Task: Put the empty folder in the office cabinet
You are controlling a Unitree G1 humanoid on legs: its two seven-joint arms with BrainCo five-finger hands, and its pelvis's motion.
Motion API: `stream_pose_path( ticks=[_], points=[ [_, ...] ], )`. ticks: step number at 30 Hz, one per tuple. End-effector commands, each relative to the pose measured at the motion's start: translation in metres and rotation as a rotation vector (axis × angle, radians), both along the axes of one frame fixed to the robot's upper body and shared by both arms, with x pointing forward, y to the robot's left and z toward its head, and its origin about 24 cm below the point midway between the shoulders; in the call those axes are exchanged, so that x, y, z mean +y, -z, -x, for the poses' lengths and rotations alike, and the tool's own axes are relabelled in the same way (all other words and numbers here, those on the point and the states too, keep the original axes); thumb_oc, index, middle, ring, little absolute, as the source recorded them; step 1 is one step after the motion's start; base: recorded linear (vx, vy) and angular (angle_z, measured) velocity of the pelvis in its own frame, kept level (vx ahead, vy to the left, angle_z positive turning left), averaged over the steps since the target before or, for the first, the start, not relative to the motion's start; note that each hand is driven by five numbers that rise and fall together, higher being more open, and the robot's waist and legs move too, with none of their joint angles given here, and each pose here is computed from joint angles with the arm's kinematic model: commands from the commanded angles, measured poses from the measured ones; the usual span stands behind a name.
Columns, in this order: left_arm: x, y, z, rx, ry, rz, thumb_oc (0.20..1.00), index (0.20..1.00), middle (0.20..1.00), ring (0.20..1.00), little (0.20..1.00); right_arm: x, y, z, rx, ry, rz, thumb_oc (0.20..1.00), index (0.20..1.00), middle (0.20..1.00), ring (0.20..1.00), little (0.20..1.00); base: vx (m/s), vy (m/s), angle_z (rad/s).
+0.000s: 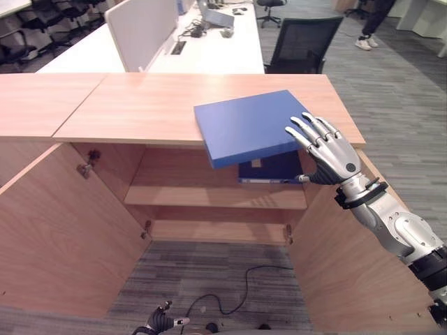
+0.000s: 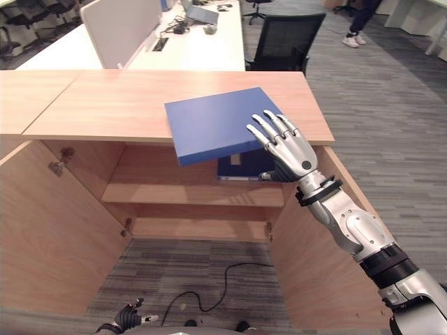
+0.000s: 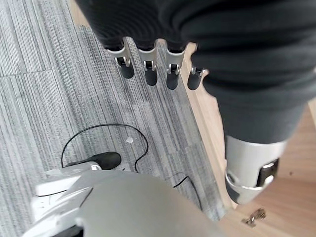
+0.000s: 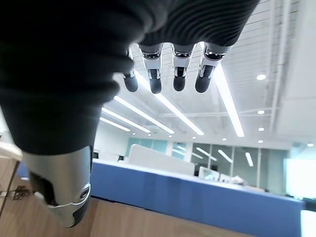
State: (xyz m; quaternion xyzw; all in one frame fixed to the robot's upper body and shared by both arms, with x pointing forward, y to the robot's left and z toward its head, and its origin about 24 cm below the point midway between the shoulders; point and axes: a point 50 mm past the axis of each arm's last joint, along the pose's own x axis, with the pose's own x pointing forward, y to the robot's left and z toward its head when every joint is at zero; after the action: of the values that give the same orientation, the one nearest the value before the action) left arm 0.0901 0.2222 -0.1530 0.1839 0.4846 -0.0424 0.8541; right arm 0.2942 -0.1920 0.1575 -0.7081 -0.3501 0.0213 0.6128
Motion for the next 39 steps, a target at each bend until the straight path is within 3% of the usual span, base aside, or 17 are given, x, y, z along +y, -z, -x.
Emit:
stream_pose_path(
  ticks=[1, 11, 39],
  points=[
    [0.016, -0.01, -0.019, -0.071, 0.032, -0.052, 1.0, 1.0, 1.0, 1.0, 1.0, 0.017, -0.006, -0.009, -0.02, -0.048, -0.026, 1.0, 1.0, 1.0, 1.0, 1.0, 0.0, -0.013, 0.11],
    [0.021, -0.011, -0.023, -0.074, 0.024, -0.074, 1.0, 1.0, 1.0, 1.0, 1.0, 0.023, -0.006, -0.027, -0.026, 0.004, -0.109, 1.0, 1.0, 1.0, 1.0, 1.0, 0.0, -0.01, 0.22],
    [0.021, -0.011, -0.024, -0.068, 0.015, -0.078, 1.0, 1.0, 1.0, 1.0, 1.0, 0.006, -0.018, -0.029, -0.113, 0.096, -0.292, 1.0, 1.0, 1.0, 1.0, 1.0, -0.01, 0.0, 0.07]
  ],
)
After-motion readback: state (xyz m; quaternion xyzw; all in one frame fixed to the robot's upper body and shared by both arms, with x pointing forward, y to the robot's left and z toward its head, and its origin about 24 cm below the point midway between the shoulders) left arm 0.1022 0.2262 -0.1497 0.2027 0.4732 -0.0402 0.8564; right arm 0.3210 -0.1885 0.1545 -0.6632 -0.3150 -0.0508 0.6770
